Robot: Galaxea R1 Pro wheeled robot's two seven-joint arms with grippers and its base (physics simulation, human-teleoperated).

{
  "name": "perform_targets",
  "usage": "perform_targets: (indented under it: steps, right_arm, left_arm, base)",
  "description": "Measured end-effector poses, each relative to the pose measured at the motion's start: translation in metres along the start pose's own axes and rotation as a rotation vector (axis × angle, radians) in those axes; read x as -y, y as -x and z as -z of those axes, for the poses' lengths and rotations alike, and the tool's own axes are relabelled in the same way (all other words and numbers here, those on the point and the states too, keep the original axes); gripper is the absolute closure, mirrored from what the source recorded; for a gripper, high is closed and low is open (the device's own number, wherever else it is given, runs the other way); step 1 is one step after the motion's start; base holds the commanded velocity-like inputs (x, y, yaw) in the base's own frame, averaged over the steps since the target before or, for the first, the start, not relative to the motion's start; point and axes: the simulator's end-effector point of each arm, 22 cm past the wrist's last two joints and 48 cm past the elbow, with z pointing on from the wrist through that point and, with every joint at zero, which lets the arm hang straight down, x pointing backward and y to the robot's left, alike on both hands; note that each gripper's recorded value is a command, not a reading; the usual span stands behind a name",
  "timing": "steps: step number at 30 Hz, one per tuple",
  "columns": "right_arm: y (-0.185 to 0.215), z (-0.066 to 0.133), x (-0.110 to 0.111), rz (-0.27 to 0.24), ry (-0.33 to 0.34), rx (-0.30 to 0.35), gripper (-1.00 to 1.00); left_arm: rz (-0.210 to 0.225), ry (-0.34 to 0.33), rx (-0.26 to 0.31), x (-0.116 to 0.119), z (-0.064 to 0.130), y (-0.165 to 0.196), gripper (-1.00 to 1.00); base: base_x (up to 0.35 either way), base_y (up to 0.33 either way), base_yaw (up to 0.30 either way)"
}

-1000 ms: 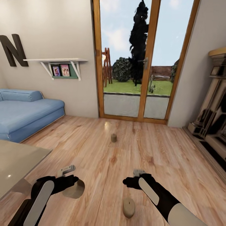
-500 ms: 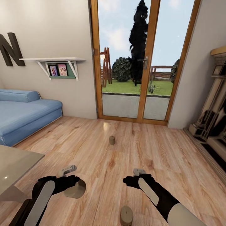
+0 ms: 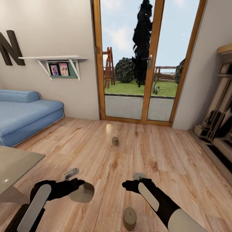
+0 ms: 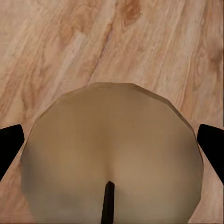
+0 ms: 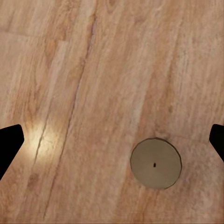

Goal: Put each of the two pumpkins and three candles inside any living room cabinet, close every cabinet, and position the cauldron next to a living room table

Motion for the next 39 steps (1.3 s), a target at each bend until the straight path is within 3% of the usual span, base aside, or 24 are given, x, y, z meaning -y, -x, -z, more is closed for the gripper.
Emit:
perform_targets:
  steps: [6,11,35,39]
  right_arm:
    - [-0.011,-0.009,0.003,-0.004,0.000,-0.028,-1.00]
    - [-0.019,-0.017,0.006,-0.008,-0.004,-0.046,-1.00]
    - [-0.063,-0.052,0.022,-0.039,-0.027,-0.147,-1.00]
    - [-0.090,-0.062,0.041,-0.053,-0.068,-0.200,-1.00]
  left_arm:
    - [0.097,-0.096,-0.044,0.002,-0.001,-0.002,1.00]
    - [0.149,-0.099,-0.044,-0.010,-0.004,0.002,1.00]
    - [0.188,-0.058,-0.124,-0.032,-0.038,-0.024,1.00]
    - [0.194,-0.051,-0.137,-0.036,-0.044,-0.029,1.00]
  base:
    - [0.000,0.000,0.000]
    - [0.000,0.000,0.000]
    - [0.000,0.000,0.000]
    - [0.000,0.000,0.000]
